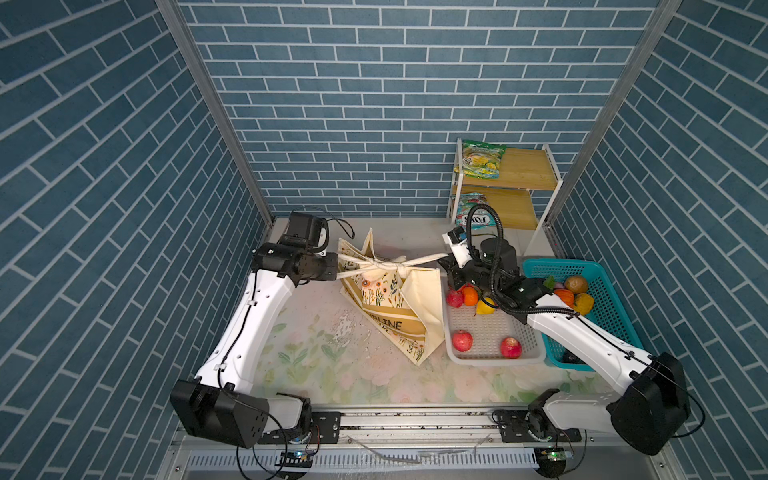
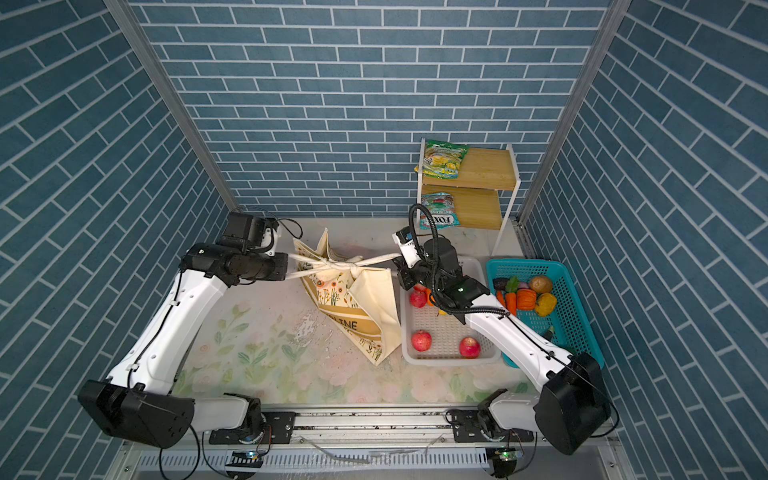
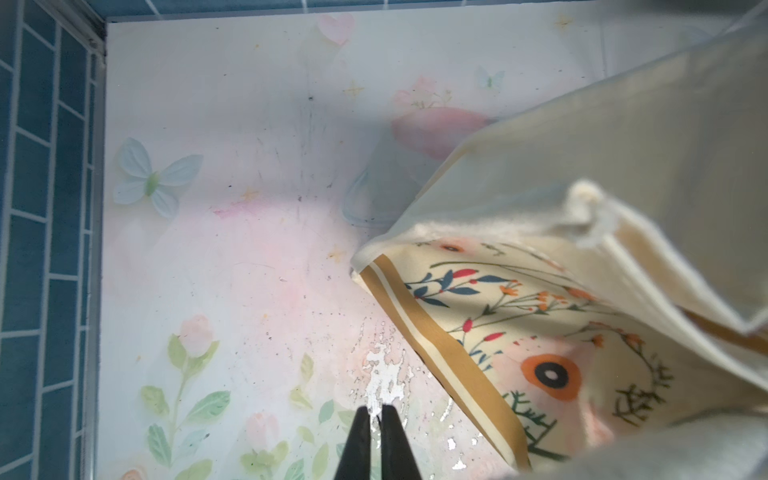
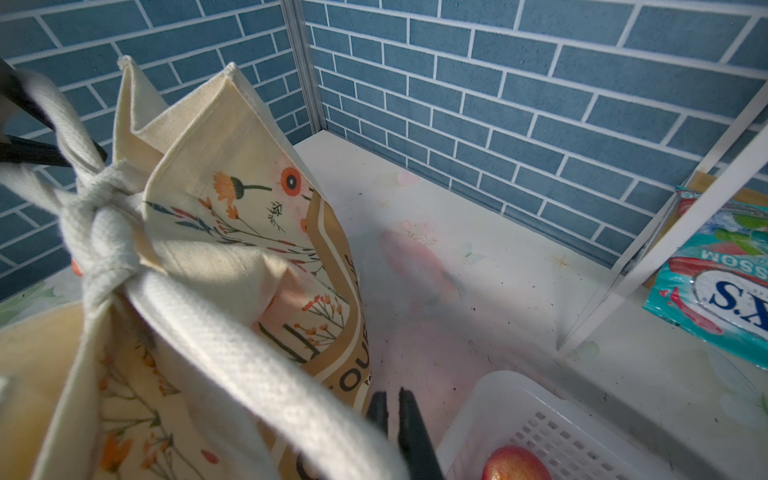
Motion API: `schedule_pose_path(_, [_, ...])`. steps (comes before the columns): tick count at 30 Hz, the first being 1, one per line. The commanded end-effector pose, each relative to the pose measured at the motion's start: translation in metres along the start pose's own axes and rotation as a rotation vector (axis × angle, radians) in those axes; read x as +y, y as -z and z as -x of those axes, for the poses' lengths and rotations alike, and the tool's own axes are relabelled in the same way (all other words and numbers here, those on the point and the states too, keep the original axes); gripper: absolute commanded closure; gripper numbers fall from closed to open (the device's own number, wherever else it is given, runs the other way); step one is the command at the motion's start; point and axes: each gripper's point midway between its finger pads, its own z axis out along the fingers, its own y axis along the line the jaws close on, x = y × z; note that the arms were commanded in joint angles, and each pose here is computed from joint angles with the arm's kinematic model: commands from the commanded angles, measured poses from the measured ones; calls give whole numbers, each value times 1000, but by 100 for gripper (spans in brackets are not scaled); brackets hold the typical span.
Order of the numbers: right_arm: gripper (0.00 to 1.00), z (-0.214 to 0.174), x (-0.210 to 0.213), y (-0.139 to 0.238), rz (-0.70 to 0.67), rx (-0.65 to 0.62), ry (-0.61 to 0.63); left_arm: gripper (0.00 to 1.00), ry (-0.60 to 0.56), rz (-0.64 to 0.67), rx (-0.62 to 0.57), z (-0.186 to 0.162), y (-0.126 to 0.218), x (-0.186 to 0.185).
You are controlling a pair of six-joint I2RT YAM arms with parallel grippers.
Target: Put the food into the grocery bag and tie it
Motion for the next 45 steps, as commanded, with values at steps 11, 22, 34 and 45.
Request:
schedule_pose_path(11, [100, 39, -23, 29, -85, -98, 90, 100, 8, -146, -199, 7, 82, -29])
schedule_pose_path(22, [100, 56, 44, 16, 124, -87, 198, 93, -11, -225, -147, 4, 65, -67])
schedule_pose_path(34, [46, 47, 57, 42, 165, -82, 241, 43, -26, -126, -138, -12, 93, -45])
schedule_pose_path(45, [1, 35, 58, 85, 144, -50, 298, 17, -13, -64, -216, -32, 141, -22])
